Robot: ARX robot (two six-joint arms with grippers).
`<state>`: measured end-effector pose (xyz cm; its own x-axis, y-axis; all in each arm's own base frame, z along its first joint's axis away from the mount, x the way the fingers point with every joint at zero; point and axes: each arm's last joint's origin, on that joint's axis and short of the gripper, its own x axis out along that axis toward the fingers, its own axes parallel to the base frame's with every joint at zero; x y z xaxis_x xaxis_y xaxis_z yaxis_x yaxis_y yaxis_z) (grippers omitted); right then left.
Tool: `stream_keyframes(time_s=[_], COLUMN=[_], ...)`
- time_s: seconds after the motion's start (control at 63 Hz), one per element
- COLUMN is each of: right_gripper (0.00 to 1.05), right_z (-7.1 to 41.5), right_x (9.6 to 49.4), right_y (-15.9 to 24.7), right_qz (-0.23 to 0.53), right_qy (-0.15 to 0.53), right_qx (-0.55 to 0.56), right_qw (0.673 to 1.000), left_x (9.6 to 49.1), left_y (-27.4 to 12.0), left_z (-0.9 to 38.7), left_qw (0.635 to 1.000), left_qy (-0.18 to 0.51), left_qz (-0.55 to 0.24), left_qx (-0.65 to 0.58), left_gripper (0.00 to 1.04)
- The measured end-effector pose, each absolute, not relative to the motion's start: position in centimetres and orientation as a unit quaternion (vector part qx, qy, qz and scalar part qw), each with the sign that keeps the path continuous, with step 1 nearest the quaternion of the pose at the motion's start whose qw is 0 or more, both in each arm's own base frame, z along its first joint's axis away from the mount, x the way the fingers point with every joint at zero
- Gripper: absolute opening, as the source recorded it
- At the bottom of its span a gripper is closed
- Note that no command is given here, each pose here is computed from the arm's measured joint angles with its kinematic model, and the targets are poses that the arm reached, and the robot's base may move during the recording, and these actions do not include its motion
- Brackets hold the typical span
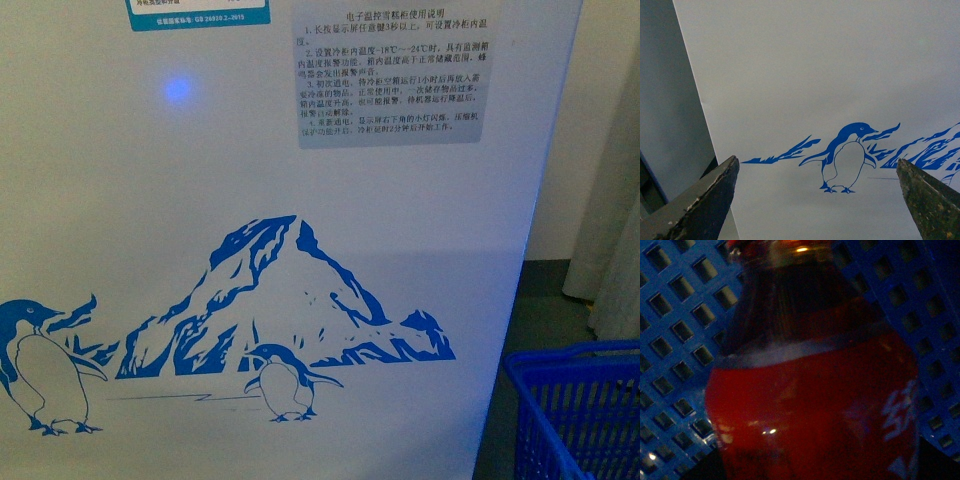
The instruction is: Put drink in fridge
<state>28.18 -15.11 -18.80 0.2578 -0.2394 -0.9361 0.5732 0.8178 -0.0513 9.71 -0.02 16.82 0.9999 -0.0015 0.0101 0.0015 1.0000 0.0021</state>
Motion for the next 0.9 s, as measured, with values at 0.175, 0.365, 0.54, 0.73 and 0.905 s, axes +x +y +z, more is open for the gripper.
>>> stream_keyframes(time_s=[0.175,0.365,0.54,0.73,0.905], right_gripper=[0.44,0.41,0.41,0.41,0.41], right_z=[-15.7,-8.1,6.5,19.1,25.9], right_x=[28.3,30.8,33.0,29.7,24.8], right_y=[-14.2,-13.1,-10.1,-5.9,-3.2], right_qz=[-0.246,-0.214,-0.161,-0.124,-0.128], right_qy=[0.542,0.479,0.339,0.186,0.065], right_qx=[0.149,0.124,0.058,0.007,-0.020], right_qw=[0.790,0.842,0.925,0.975,0.989], left_x=[9.7,9.7,9.7,9.7,9.7], left_y=[0.0,0.0,0.0,0.0,0.0], left_z=[16.8,16.8,16.8,16.8,16.8], left_qw=[1.000,1.000,1.000,1.000,1.000], left_qy=[-0.005,-0.005,-0.005,-0.005,-0.005], left_qz=[-0.001,-0.001,-0.001,-0.001,-0.001], left_qx=[0.001,0.001,0.001,0.001,0.001], left_gripper=[0.97,0.97,0.97,0.97,0.97])
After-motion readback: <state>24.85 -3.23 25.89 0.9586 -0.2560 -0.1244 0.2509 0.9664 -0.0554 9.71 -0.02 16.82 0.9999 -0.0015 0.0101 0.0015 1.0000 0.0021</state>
